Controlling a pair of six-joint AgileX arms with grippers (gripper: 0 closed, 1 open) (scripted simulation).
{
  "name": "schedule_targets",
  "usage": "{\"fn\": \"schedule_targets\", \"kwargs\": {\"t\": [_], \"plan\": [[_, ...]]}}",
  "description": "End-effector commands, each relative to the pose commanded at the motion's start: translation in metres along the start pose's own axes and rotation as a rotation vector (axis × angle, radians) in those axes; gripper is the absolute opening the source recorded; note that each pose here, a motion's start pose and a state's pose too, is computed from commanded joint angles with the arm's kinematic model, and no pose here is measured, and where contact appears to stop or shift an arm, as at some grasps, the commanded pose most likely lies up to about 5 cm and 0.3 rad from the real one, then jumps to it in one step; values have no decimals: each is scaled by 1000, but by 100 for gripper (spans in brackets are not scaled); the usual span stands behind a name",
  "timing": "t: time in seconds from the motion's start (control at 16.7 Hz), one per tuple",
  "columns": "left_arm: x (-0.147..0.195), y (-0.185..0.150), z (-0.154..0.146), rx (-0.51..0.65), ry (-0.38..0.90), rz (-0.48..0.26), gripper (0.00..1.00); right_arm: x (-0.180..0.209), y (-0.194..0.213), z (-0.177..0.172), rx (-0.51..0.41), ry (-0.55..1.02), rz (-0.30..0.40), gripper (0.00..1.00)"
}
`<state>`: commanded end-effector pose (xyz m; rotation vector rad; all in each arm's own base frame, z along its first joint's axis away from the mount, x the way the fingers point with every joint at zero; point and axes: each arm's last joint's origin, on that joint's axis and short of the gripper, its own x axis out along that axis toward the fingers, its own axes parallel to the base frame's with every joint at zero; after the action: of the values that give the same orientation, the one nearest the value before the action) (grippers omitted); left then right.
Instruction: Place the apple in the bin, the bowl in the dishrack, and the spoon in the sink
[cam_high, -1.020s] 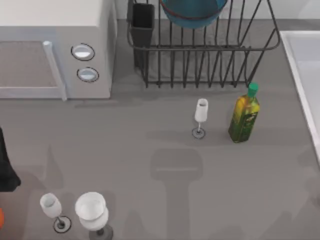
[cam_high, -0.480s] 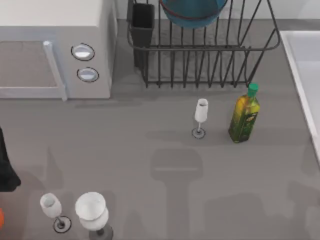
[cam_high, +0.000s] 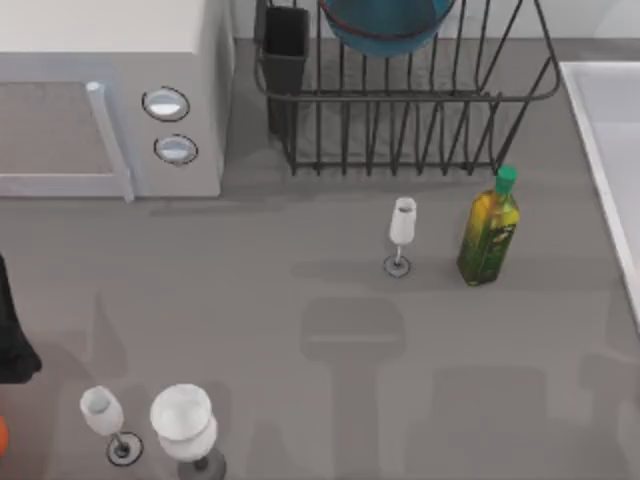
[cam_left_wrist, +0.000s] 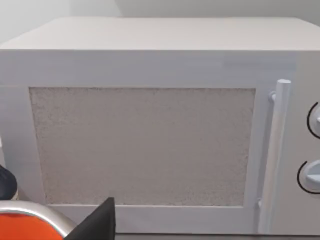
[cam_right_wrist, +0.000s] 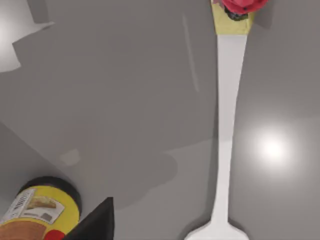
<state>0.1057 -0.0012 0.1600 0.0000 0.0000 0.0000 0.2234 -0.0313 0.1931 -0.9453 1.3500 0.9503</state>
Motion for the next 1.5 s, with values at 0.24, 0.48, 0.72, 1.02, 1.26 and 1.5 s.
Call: {"fn": "schedule_targets", "kwargs": {"t": [0.24,0.48,0.72,1.02,1.26,1.5], "plan": [[0,0,0,0,0,0,100,7,-2,-1,-4,-1,0,100],[0,0,0,0,0,0,100,30,-6,-6,-2,-2,-2,100],[0,0,0,0,0,0,100,55,-5,-4,-4,-6,-10,100],[0,0,0,0,0,0,100,92,-1,0,-3,-4,-5,100],[0,0,0,0,0,0,100,100,0,0,0,0,0,100],[0,0,0,0,0,0,100,100,0,0,0,0,0,85]]}}
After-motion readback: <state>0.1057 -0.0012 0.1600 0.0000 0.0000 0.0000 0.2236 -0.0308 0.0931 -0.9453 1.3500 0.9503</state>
